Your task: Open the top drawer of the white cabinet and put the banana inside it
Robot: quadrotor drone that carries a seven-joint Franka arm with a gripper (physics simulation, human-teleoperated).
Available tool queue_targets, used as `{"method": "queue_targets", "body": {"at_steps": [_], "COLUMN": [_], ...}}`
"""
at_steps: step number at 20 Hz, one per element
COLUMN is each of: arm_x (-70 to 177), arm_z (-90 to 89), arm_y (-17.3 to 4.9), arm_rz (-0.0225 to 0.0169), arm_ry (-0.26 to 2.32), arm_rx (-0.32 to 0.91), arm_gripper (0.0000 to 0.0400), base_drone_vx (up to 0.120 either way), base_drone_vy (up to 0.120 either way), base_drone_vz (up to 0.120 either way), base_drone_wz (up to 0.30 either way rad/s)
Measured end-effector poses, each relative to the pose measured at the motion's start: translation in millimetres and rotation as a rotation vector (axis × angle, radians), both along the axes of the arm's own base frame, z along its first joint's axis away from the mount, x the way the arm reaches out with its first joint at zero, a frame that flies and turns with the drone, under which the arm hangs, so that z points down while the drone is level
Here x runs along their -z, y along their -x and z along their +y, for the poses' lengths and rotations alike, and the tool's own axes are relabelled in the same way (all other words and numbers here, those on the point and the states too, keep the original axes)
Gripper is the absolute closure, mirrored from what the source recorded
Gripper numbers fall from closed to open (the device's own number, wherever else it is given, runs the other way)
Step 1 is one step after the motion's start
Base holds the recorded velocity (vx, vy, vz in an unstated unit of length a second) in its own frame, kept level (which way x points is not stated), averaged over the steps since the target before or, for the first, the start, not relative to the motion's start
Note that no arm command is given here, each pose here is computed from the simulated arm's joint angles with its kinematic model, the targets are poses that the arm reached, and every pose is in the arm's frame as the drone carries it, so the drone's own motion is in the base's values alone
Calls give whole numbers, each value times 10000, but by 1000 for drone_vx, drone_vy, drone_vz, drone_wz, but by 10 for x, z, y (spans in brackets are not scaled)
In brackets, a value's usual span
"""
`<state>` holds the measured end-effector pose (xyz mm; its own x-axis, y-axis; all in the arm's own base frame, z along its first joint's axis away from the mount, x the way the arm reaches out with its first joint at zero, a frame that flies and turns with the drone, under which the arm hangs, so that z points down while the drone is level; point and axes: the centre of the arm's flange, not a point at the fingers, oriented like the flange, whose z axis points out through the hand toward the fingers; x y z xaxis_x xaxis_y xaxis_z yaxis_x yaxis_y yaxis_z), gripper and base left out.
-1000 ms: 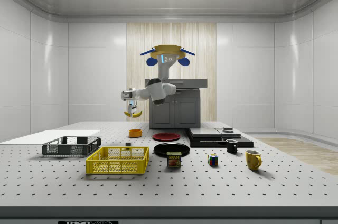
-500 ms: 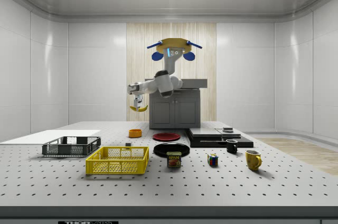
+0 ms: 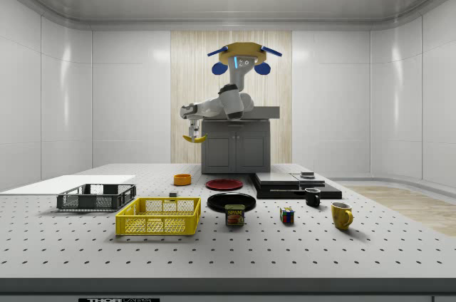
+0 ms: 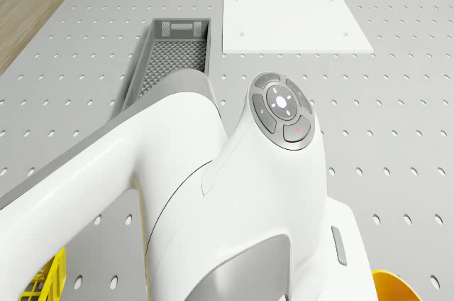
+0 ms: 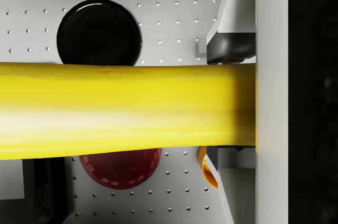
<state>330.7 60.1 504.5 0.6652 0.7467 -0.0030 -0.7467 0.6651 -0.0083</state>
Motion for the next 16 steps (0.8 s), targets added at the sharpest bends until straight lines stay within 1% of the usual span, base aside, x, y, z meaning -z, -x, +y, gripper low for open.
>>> {"method": "queue_targets", "body": {"at_steps": [3, 7, 11, 15, 16], "arm_x": [0, 0, 0, 0, 0], "arm_z": [0, 0, 0, 0, 0], "arm_y": [0, 0, 0, 0, 0], "arm_rz": [0, 0, 0, 0, 0], "arm_ry": [0, 0, 0, 0, 0], "arm_rx": [0, 0, 0, 1, 1], "arm_gripper": [207, 207, 207, 207, 207], "base_drone_vx": [-120, -120, -120, -120, -120], "base_drone_vy": [0, -100, 0, -120, -40], "base_drone_vz": [120, 120, 120, 120, 120], "base_drone_wz": [0, 0, 0, 0, 0]}}
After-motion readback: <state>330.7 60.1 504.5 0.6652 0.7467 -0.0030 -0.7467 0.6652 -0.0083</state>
